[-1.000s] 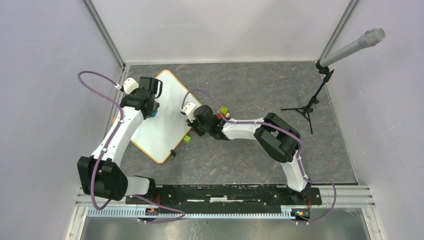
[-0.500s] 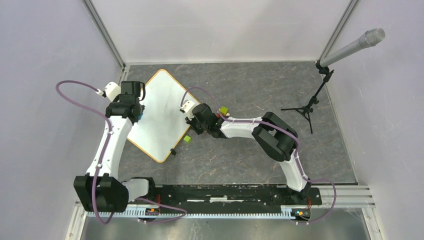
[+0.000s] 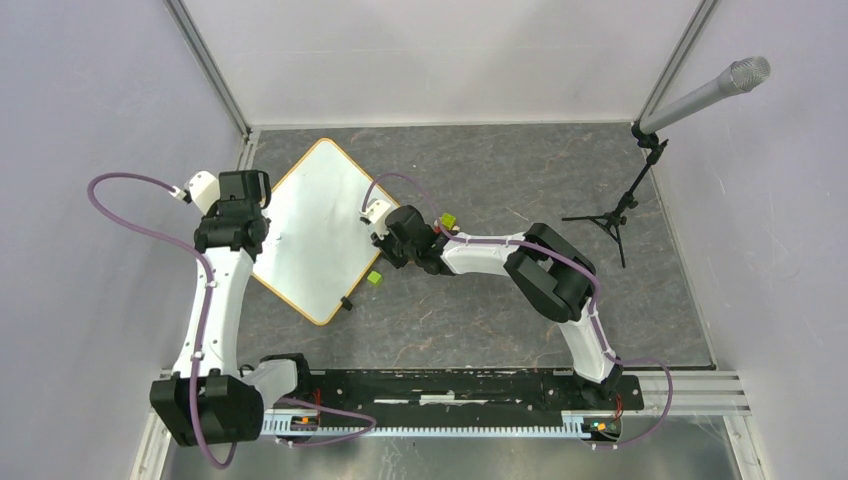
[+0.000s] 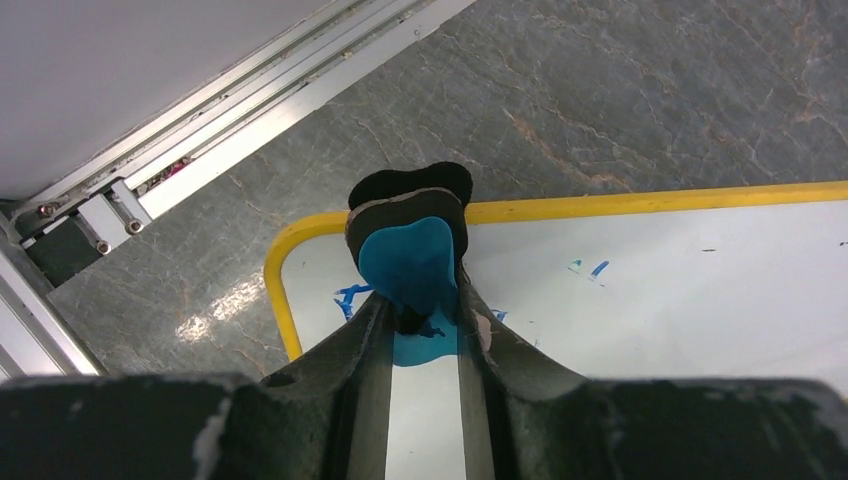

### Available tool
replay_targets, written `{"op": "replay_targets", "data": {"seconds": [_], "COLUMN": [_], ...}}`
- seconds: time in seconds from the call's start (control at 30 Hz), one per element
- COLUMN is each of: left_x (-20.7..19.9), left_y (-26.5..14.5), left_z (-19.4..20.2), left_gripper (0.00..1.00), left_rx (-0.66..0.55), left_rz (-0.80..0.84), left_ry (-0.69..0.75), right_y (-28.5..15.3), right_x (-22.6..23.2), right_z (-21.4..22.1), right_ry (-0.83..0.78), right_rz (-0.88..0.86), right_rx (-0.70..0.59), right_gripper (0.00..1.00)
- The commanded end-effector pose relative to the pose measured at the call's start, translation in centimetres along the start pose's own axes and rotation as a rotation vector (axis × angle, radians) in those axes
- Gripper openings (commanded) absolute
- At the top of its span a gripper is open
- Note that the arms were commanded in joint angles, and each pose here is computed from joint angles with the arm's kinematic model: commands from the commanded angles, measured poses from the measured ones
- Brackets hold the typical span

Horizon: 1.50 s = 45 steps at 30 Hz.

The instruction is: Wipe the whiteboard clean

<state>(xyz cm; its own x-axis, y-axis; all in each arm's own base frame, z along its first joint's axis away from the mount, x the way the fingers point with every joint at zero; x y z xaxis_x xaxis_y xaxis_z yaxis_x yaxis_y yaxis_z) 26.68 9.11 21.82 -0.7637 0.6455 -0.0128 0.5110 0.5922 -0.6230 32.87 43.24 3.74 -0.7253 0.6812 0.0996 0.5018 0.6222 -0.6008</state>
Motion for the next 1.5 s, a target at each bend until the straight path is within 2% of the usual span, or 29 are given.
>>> {"op": "replay_targets", "data": {"seconds": [0.0, 0.1, 0.3, 0.47, 0.67, 1.0, 1.2, 1.37, 1.47], "left_x": [-2.5, -4.6, -9.8, -11.3, -8.9, -1.2, 2.3, 3.2, 1.9], "left_y": [0.8, 1.2, 0.6, 2.4, 2.6, 1.8, 1.6, 1.6, 1.9], "left_z": [-0.2, 0.2, 0.3, -0.2, -1.0, 0.1, -0.9, -0.2, 0.1], "left_gripper": [0.23, 0.23, 0.25, 0.26, 0.26, 0.27, 0.27, 0.27, 0.26], "left_rx": [0.048, 0.073, 0.03, 0.05, 0.058, 0.058, 0.043, 0.064, 0.075], "left_rz": [0.072, 0.094, 0.127, 0.094, 0.068, 0.0, -0.061, -0.06, 0.007], "left_ry": [0.054, 0.084, 0.158, 0.188, 0.158, 0.113, 0.095, 0.062, 0.055], "right_y": [0.7, 0.7, 0.8, 0.9, 1.1, 1.2, 1.2, 1.4, 1.4], "right_x": [-0.5, -0.4, -0.3, -0.5, -0.6, -0.6, -0.7, -0.8, -0.8], "right_z": [0.9, 0.9, 0.9, 0.9, 1.1, 1.4, 1.4, 1.5, 1.5], "right_ry": [0.005, 0.004, 0.004, 0.002, 0.011, 0.019, 0.024, 0.026, 0.029], "right_rz": [0.013, 0.008, 0.004, 0.006, 0.005, 0.001, -0.002, -0.003, -0.001], "right_rx": [0.033, 0.036, 0.038, 0.043, 0.053, 0.061, 0.065, 0.068, 0.069], "right_gripper": [0.0, 0.0, 0.0, 0.0, 0.0, 0.0, 0.0, 0.0, 0.0]}}
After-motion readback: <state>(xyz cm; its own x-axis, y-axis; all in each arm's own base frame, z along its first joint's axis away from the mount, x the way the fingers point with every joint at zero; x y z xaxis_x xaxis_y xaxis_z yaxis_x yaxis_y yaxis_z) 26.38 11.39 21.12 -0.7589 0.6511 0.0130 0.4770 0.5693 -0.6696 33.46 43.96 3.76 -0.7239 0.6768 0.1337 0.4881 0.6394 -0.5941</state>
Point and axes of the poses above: each gripper's point midway between its finger pads, its own y axis out along the fingers, its own x axis along the line the jaws close on, z = x × y, the point moved 1 cm from there along -y, back along the fingers, and after that the axes turned 9 degrees about y, right-handed, at the moved point
